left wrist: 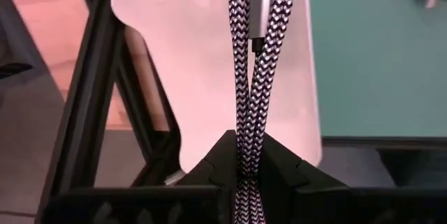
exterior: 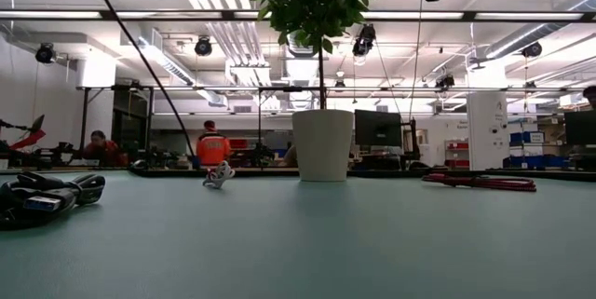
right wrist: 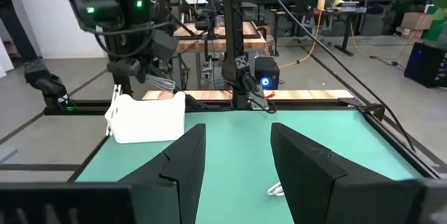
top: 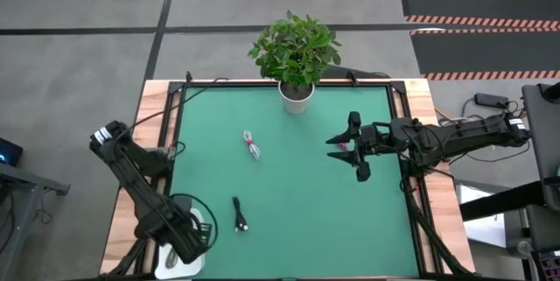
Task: Pick and place USB-C Cables
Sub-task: Put the black white charger cable into the bin
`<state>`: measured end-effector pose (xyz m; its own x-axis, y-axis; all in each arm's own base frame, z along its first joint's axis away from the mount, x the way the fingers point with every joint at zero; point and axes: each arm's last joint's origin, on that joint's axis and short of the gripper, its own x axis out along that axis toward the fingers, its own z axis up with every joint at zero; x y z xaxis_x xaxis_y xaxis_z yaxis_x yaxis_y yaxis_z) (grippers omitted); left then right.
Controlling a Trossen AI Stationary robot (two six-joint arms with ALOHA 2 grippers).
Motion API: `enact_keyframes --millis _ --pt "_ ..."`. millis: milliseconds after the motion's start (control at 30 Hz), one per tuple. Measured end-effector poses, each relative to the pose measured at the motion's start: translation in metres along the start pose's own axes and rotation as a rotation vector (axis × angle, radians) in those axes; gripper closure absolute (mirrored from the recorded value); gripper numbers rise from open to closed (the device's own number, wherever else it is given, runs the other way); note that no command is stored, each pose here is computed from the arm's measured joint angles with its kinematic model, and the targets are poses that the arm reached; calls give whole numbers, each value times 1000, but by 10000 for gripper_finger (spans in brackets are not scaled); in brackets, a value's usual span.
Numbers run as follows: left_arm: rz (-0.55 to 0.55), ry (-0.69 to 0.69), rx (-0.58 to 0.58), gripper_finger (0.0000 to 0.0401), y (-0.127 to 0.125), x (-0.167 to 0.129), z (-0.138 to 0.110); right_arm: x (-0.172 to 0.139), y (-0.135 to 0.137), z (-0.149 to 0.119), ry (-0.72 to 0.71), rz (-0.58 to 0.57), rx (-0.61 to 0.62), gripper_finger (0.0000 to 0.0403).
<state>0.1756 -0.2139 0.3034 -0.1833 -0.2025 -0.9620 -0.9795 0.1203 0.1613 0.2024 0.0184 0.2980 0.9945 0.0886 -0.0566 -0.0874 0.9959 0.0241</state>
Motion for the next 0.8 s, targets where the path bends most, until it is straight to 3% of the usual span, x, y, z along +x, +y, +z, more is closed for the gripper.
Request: enact_keyframes --millis 300,800 --pt "143 -46 -13 384 -9 29 -12 0 0 0 0 0 -10 257" --pt "210 -107 13 383 -20 56 -20 0 0 0 1 0 -16 262"
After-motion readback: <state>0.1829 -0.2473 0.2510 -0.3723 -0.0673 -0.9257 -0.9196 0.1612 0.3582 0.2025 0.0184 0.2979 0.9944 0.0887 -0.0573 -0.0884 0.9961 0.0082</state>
